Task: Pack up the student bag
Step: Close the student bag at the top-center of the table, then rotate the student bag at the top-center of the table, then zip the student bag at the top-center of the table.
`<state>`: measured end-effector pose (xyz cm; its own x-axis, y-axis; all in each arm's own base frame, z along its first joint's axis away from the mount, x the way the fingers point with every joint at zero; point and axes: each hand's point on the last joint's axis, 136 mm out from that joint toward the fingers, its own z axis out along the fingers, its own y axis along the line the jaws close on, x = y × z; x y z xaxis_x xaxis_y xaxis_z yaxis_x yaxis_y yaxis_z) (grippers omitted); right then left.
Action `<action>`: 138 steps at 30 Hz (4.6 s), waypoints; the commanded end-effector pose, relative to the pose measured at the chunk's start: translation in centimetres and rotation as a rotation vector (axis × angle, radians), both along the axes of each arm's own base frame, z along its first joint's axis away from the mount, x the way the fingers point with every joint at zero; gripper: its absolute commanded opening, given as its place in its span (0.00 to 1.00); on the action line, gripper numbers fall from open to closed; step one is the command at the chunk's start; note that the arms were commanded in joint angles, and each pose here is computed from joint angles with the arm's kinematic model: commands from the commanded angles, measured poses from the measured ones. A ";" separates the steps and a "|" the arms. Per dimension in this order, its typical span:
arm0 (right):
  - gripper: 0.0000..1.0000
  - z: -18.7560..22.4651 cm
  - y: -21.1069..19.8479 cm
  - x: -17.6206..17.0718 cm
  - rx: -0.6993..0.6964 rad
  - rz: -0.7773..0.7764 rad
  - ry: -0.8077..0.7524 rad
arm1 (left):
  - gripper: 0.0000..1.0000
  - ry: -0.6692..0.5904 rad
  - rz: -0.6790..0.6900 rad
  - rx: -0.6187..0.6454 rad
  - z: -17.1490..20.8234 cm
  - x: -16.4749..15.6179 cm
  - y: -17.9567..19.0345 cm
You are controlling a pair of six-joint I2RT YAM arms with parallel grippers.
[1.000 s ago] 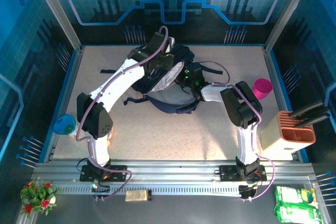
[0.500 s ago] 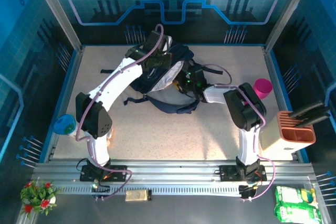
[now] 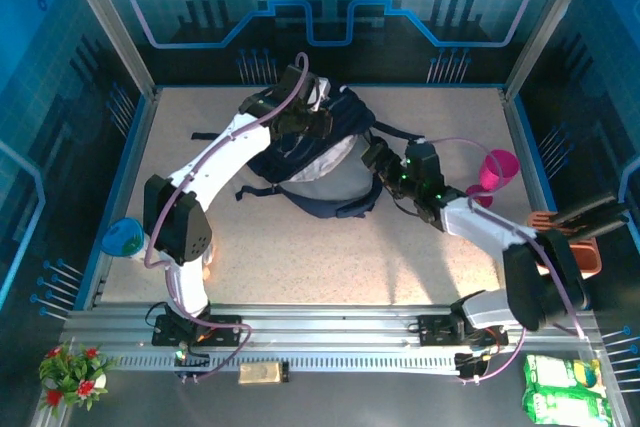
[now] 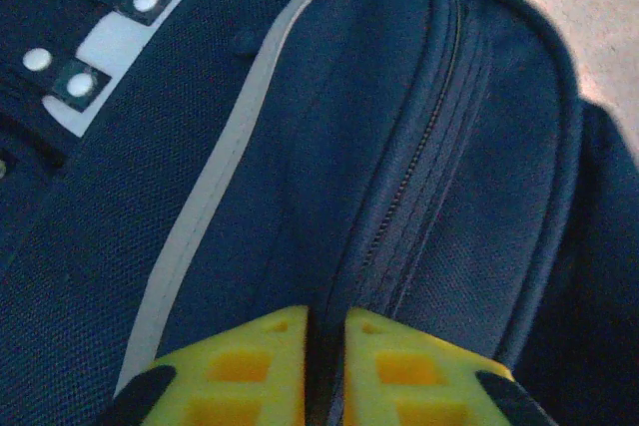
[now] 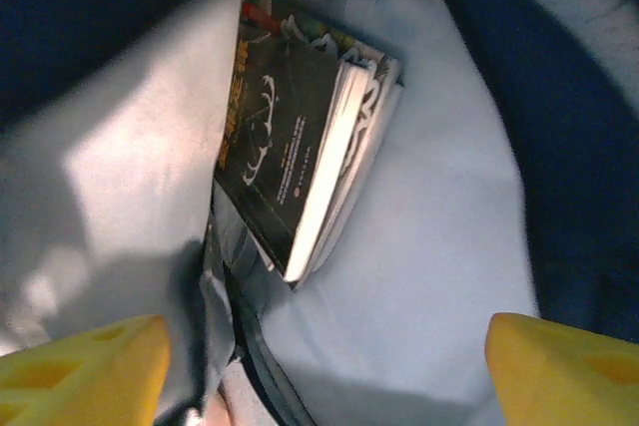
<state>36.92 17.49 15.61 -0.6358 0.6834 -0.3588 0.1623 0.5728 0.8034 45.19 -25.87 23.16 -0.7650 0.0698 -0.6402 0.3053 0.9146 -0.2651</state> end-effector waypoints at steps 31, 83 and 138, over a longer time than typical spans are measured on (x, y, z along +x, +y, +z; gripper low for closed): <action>1.00 0.9 -0.5 -0.8 -0.173 0.054 -0.066 | 0.62 0.367 0.743 -0.489 -15.2 -3.0 20.1; 0.73 -8.2 3.6 1.4 -0.310 0.275 0.111 | 0.00 0.385 0.563 -0.597 -10.7 -5.2 14.0; 0.29 -5.9 17.2 -2.2 -0.762 0.337 0.003 | 0.00 0.366 0.333 -0.656 -7.7 -6.8 8.3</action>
<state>33.53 35.25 9.45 -0.7812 -0.0040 -0.6243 -0.1645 0.9659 0.1997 39.01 -15.58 11.96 -0.8121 -0.5650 -0.1458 -0.2880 0.6054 -0.7420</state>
